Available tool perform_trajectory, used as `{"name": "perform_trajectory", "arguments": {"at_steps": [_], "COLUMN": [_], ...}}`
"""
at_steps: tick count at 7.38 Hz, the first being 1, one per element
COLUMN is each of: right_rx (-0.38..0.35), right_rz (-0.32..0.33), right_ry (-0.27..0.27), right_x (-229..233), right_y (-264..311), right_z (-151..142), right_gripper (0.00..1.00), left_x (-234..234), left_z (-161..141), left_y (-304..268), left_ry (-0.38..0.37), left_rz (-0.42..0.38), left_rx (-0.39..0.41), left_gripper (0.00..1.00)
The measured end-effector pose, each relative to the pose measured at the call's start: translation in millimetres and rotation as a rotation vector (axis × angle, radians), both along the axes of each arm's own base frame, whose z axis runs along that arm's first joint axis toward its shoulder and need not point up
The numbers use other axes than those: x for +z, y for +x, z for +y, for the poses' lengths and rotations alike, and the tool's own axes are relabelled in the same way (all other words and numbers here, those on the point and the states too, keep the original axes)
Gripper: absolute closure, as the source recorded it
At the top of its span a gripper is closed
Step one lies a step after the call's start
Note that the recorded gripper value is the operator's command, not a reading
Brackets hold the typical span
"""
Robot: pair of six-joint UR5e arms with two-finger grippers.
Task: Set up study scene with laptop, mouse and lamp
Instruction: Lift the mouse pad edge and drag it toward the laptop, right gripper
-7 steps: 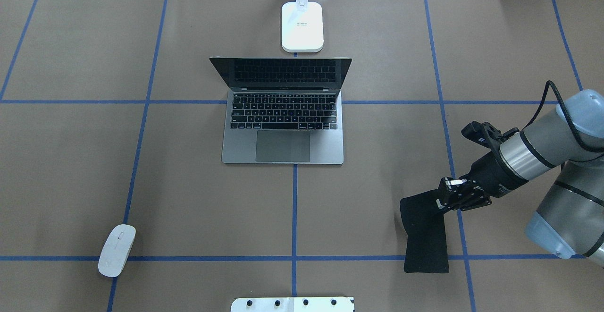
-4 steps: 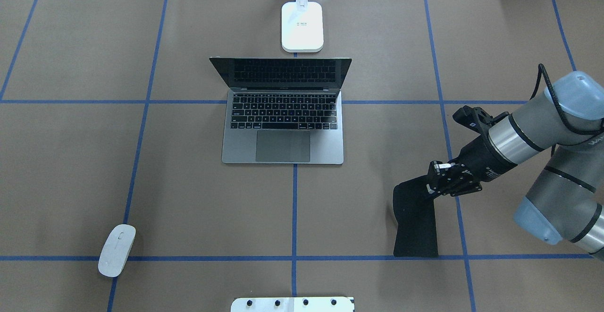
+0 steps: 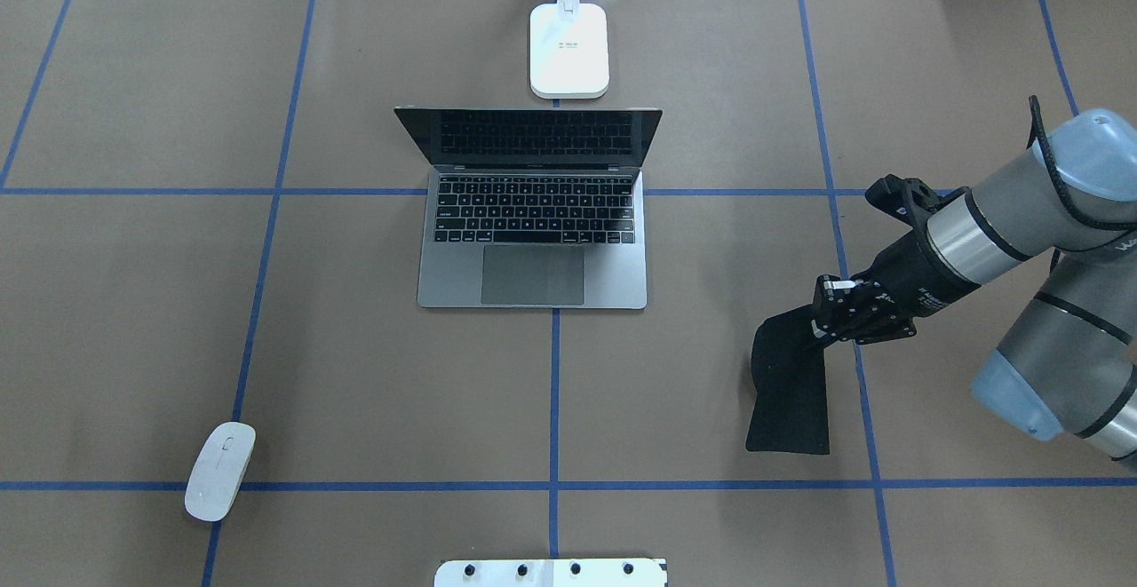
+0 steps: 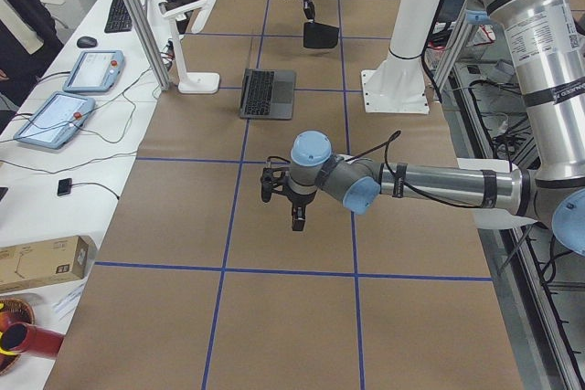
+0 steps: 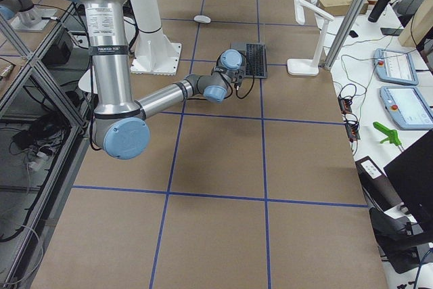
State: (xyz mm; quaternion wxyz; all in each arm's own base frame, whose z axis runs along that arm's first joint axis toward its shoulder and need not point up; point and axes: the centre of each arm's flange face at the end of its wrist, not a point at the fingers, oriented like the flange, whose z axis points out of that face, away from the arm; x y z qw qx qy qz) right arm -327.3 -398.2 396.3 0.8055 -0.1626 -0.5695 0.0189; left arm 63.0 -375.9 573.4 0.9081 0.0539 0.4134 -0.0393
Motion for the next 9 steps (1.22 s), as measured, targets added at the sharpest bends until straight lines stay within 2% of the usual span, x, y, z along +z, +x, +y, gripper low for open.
{"name": "perform_trajectory", "arguments": {"at_steps": [2,6,9], "right_rx": [0.019,0.051,0.091], "right_rz": [0.051,0.121,0.191], "right_ry": [-0.039,-0.091,-0.128], "right_x": [-1,-38,-32], "right_y": [-4,-20,-18], "right_z": [-10,-39,-49], "right_gripper": [0.92,0.94,0.95], "left_x": [0,1,0], "left_z": [0,0,0], "left_y": [-2,-3,-4], "left_ry": [0.001,-0.002,-0.001], "left_rz": [0.0,-0.001,-0.001], "left_rx": [-0.004,-0.007,-0.01], "left_gripper": [0.0,0.0,0.0]}}
